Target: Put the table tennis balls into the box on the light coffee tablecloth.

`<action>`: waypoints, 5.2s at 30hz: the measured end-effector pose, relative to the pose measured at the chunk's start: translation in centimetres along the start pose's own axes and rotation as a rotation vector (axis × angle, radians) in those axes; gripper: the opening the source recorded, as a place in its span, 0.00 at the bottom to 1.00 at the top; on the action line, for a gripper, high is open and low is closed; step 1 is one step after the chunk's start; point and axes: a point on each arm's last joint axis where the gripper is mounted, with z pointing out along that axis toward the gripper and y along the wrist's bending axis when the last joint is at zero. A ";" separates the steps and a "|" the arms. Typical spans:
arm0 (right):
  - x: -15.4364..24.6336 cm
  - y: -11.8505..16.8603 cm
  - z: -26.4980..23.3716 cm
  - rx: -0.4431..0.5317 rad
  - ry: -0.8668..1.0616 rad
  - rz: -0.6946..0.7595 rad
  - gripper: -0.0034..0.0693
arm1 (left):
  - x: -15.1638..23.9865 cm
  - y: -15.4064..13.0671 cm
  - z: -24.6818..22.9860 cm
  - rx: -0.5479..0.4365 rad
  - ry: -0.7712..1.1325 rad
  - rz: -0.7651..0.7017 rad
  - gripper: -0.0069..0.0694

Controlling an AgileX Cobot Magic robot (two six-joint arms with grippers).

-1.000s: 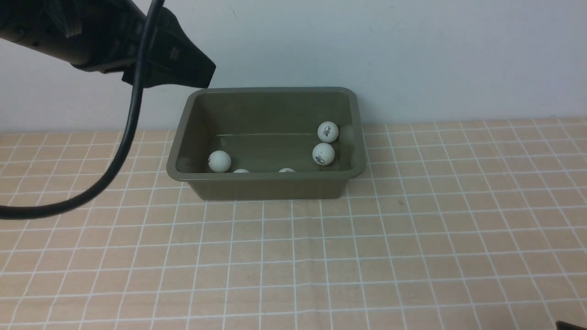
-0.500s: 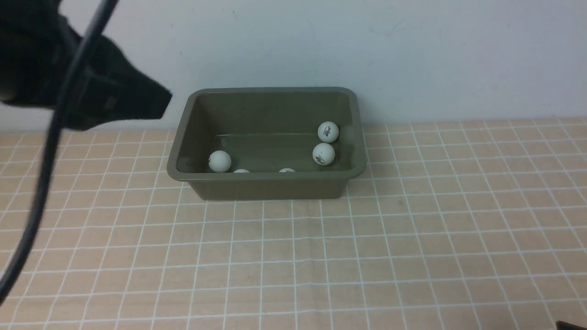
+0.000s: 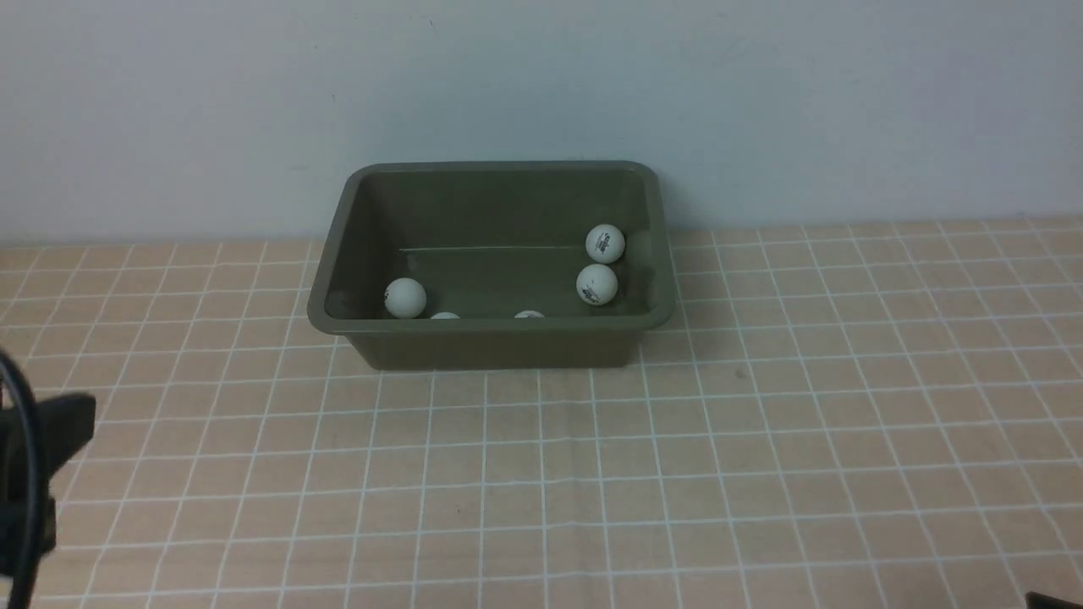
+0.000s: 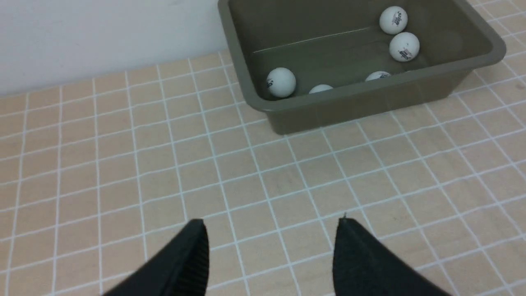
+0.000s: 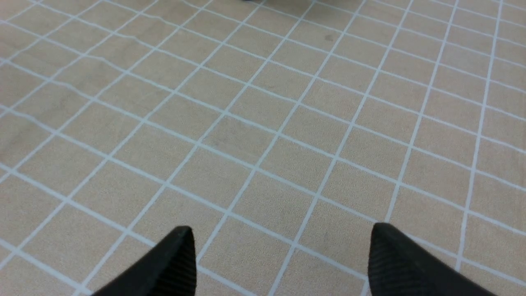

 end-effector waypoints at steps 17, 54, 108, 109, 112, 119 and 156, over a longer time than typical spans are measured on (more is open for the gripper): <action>0.0 0.0 0.0 0.000 -0.001 0.000 0.75 | 6.9 -2.2 -4.7 -0.078 -0.354 0.095 0.54; 0.0 0.0 0.0 0.000 -0.001 0.000 0.75 | 15.2 0.5 2.6 -0.258 -0.119 -0.106 0.54; -1.2 -2.5 -2.7 0.387 -0.297 0.142 0.75 | 15.9 0.5 3.0 -0.260 -0.174 -0.133 0.54; -1.0 -2.4 -2.8 0.394 -0.297 0.144 0.75 | 15.9 0.5 3.0 -0.260 -0.174 -0.133 0.54; -0.7 -2.2 -3.2 0.411 -0.304 0.147 0.75 | 15.9 0.5 3.0 -0.260 -0.174 -0.133 0.54; 0.2 -1.8 -3.2 0.385 -0.224 0.160 0.75 | 15.9 0.5 3.0 -0.260 -0.174 -0.133 0.54; 0.9 -1.7 -2.6 0.373 -0.222 0.180 0.75 | 15.9 0.5 3.0 -0.260 -0.174 -0.133 0.54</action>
